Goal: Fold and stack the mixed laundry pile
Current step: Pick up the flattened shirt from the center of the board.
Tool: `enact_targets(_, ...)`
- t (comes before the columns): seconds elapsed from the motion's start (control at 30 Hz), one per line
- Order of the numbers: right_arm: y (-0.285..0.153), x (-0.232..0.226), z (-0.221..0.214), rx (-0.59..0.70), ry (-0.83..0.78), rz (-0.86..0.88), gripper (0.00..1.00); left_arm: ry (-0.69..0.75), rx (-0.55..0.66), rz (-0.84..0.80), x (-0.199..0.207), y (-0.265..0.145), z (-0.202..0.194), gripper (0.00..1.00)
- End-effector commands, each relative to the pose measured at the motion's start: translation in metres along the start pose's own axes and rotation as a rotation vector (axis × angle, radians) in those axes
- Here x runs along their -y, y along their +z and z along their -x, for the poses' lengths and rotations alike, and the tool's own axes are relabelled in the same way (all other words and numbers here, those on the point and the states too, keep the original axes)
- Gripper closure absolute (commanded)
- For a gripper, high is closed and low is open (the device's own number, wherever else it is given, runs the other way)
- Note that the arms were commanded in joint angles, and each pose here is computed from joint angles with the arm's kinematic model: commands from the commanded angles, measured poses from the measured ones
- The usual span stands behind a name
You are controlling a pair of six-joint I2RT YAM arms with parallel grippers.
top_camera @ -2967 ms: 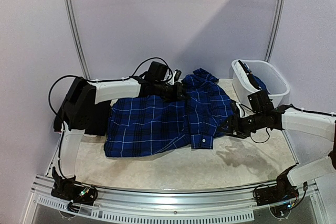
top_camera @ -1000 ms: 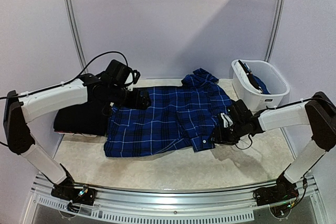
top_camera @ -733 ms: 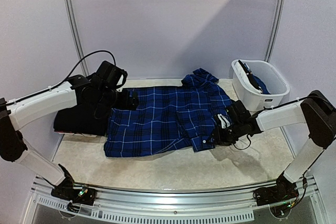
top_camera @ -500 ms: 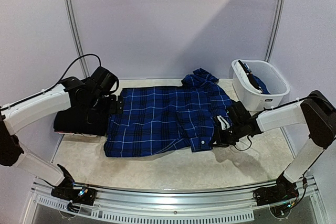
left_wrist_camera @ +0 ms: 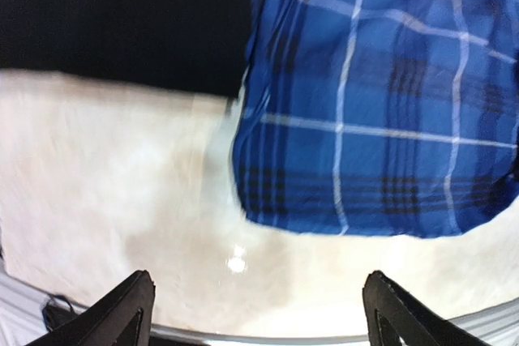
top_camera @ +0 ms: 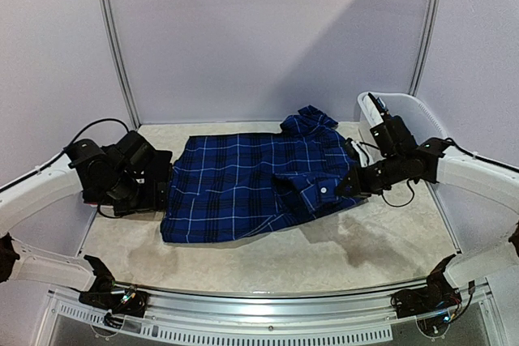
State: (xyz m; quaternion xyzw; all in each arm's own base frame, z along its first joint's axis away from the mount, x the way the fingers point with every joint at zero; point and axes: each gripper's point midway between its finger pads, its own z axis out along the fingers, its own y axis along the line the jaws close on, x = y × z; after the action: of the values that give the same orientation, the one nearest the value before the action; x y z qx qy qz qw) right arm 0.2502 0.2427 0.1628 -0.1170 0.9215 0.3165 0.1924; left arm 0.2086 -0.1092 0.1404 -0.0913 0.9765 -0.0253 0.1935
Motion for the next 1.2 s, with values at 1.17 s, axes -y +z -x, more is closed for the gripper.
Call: enact_targets(1.17, -0.222, -0.085, -0.157, -0.098, 0.058, 0.384, 1.00, -0.419, -0.216, 0.055, -0.005, 0.096, -0.068, 0.39)
